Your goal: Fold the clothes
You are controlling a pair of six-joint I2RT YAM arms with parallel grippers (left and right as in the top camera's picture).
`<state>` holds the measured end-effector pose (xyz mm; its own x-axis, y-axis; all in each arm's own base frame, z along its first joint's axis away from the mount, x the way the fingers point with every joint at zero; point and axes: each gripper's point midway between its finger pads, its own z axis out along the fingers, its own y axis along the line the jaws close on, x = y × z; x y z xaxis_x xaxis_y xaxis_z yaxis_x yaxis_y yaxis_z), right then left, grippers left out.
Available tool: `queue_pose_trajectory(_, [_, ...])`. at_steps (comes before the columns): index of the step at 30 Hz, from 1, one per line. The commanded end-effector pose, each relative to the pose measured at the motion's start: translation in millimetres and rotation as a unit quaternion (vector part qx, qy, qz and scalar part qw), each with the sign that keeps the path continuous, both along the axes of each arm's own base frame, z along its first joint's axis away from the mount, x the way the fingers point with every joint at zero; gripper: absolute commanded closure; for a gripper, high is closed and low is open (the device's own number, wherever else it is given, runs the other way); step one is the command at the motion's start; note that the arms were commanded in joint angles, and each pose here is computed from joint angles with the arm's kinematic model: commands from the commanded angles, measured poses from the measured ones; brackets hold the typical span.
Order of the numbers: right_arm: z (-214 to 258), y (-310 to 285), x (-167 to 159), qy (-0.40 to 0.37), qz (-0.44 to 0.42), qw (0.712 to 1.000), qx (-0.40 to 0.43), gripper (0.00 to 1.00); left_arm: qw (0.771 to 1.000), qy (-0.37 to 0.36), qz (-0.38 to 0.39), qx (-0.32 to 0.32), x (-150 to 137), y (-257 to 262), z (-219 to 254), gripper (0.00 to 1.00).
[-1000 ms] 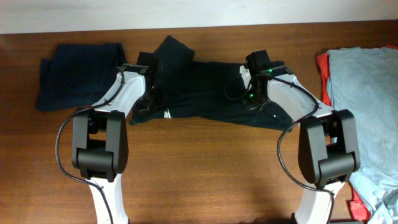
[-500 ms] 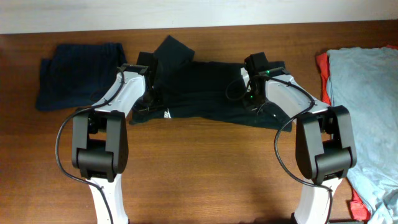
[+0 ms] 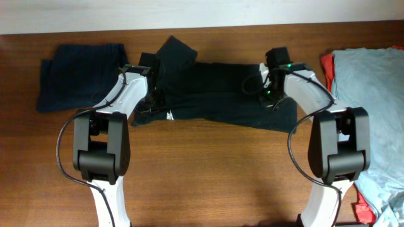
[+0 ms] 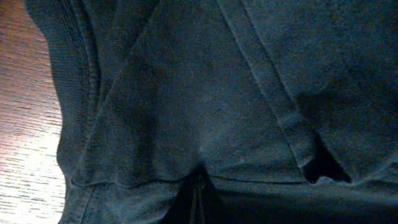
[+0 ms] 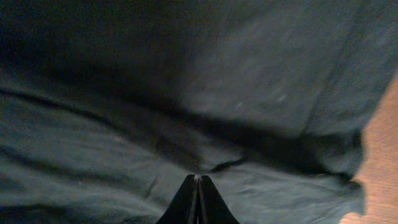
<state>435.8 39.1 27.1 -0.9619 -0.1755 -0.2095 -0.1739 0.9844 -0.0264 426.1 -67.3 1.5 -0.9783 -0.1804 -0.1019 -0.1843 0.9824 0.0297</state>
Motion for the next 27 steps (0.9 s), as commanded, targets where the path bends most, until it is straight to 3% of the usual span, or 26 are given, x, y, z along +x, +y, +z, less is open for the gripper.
queue_pose_trajectory(1, [27.2, -10.3, 16.3, -0.035, -0.011, 0.999, 0.024, 0.92, 1.000, 0.011, 0.008, 0.019, -6.1, 13.2, -9.2, 0.96])
queue_pose_trajectory(8, [26.7, -56.3, 17.3, -0.037, -0.062, 0.997, 0.022, 0.83, 1.000, 0.011, 0.008, 0.019, -6.1, 13.2, -9.2, 0.93])
queue_pose_trajectory(14, [22.3, -84.6, 19.0, -0.040, -0.093, 0.995, 0.025, 0.82, 1.000, 0.011, 0.008, 0.019, -6.2, 13.0, -9.2, 0.92])
queue_pose_trajectory(27, [10.1, -85.4, 39.1, -0.071, -0.092, 0.993, 0.039, 0.81, 1.000, 0.011, 0.007, 0.019, -6.4, 12.7, -9.2, 0.93])
